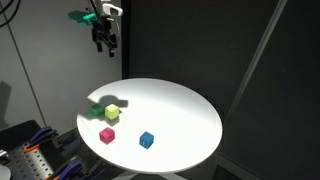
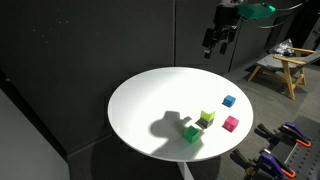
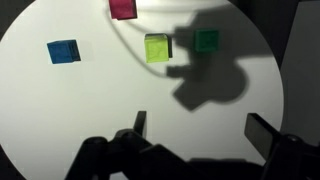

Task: Move the yellow cube from the right and back to the left

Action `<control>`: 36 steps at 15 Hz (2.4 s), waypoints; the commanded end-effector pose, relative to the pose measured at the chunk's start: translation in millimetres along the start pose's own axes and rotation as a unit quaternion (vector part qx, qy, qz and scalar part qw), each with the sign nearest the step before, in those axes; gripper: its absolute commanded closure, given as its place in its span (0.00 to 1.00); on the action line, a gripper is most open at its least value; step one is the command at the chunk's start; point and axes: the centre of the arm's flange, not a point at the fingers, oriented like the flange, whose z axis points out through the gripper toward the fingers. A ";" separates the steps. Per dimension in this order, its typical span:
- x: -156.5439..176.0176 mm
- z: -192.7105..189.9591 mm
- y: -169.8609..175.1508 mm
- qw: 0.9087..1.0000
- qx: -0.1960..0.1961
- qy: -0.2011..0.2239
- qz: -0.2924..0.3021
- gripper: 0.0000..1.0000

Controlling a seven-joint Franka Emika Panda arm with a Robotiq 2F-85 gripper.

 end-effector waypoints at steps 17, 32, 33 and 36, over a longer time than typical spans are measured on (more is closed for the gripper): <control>37.5 98.1 7.4 0.998 -0.012 -0.060 0.024 0.00; 6.3 152.1 22.7 0.998 -0.053 -0.028 -0.022 0.00; 4.7 154.8 22.1 0.998 -0.048 -0.025 -0.019 0.00; 0.8 163.1 20.8 0.999 -0.042 -0.018 -0.011 0.00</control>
